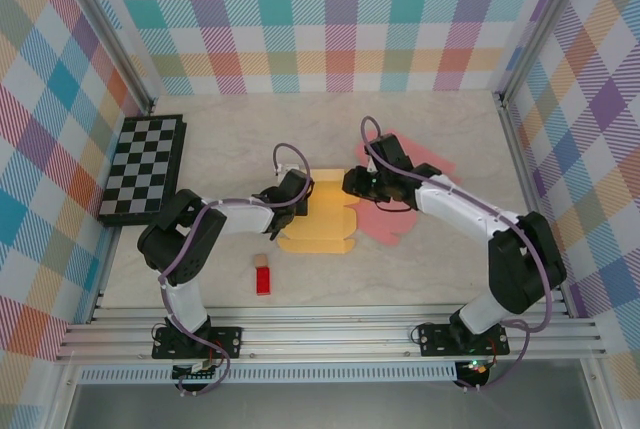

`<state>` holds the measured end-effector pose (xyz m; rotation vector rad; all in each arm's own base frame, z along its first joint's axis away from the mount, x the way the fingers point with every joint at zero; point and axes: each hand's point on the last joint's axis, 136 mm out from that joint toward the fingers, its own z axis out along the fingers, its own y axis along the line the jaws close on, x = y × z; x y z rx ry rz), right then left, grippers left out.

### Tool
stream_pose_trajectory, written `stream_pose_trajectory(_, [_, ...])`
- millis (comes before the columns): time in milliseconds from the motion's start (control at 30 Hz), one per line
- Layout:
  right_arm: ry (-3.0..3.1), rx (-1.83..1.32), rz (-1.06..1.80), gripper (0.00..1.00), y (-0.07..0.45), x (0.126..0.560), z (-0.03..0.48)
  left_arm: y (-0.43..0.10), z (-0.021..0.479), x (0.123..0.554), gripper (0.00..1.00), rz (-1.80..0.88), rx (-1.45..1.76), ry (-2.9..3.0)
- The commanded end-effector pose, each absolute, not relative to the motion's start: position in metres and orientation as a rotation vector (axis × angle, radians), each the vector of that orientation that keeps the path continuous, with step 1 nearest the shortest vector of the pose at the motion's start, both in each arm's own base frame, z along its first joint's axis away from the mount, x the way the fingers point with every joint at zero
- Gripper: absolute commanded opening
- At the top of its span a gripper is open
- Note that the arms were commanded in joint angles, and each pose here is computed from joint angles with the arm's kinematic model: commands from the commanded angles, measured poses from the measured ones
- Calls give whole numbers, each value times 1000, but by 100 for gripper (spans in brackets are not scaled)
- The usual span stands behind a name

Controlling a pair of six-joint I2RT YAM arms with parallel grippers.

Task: Fold the paper box

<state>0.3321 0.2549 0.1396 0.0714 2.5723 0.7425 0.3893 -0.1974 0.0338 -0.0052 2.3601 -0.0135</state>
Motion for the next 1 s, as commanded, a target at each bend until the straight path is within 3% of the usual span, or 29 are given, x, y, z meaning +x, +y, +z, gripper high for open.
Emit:
stream_pose_trajectory(0, [2582, 19, 707, 36, 262, 321, 128, -179, 35, 389, 0, 39, -138, 2383])
stream_pose_trajectory(200, [2515, 73, 771, 32, 276, 348, 105, -168, 32, 387, 0, 70, -228, 2393])
stream_pose_trajectory(433, [2434, 148, 750, 22, 253, 391, 87, -168, 31, 385, 0, 63, -251, 2403])
stream_pose_trajectory(967, [2485, 189, 666, 20, 245, 420, 44, -167, 29, 387, 0, 88, -268, 2416])
